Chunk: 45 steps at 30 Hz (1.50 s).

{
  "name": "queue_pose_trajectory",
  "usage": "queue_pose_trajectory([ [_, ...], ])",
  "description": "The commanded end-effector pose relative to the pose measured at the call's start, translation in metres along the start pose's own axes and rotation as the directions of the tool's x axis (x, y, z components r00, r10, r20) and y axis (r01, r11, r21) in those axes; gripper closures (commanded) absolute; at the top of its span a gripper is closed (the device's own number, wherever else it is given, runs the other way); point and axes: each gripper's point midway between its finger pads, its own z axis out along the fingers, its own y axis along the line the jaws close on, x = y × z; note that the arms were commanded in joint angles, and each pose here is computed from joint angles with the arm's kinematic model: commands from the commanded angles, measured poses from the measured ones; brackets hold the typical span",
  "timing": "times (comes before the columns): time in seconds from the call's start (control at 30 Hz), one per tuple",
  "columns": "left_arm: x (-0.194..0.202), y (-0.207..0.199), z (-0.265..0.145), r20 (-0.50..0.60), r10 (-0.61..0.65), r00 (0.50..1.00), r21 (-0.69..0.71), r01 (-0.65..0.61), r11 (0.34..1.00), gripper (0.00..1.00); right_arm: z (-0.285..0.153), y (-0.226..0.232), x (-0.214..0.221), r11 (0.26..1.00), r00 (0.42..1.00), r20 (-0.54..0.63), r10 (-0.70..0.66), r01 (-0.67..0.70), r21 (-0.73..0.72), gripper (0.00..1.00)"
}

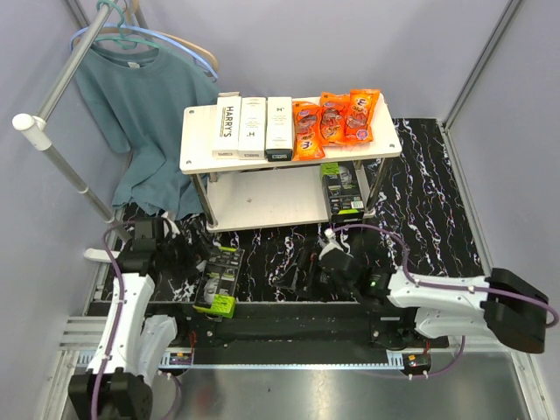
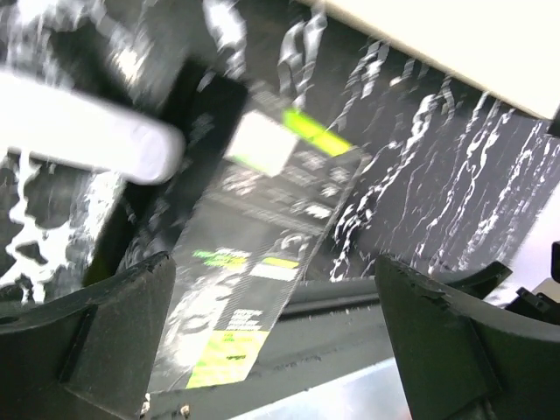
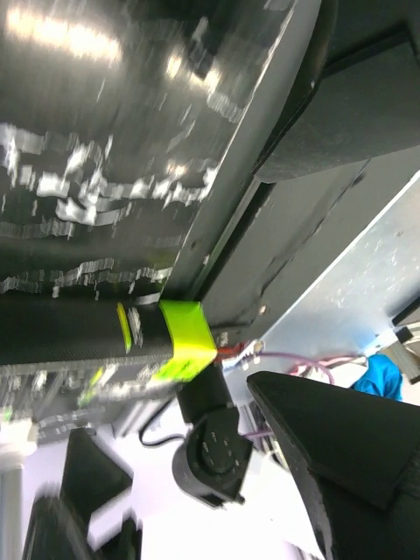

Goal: Place and organize the shaving razors onto the shelf

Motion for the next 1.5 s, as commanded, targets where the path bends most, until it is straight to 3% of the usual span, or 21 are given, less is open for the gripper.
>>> queue_pose_trajectory([
  [0.0, 0.018, 0.002, -0.003, -0.11, -0.023, 0.994, 0.09, 0.033, 0.995, 0.01, 0.014, 0.065, -0.004, 0.981, 0.998, -0.019, -0.054, 0.049, -0.189, 0.0],
  [0.37, 0.026, 0.018, 0.0, -0.157, -0.038, 0.987, 0.05, 0.046, 0.998, 0.01, 0.055, 0.076, 0.014, 0.972, 0.991, -0.128, -0.048, 0.017, -0.236, 0.0],
  [0.53, 0.024, 0.022, 0.0, -0.149, -0.053, 0.987, 0.013, 0.055, 0.998, 0.01, 0.057, 0.076, 0.016, 0.971, 0.99, -0.137, -0.045, 0.011, -0.24, 0.0],
  [0.83, 0.052, 0.007, 0.018, -0.26, 0.022, 0.965, 0.01, -0.021, 1.0, 0.01, 0.051, 0.071, 0.015, 0.972, 0.991, -0.129, -0.033, 0.002, -0.233, 0.0],
  [1.13, 0.069, -0.007, 0.03, -0.282, 0.075, 0.956, -0.019, -0.084, 0.996, 0.01, 0.038, 0.048, 0.01, 0.986, 0.996, -0.087, -0.011, -0.004, -0.169, 0.0],
  [1.47, 0.092, -0.006, 0.042, -0.294, 0.097, 0.951, -0.042, -0.114, 0.993, 0.01, 0.061, 0.021, 0.021, 0.999, 0.989, -0.144, -0.028, 0.023, -0.036, 0.0],
])
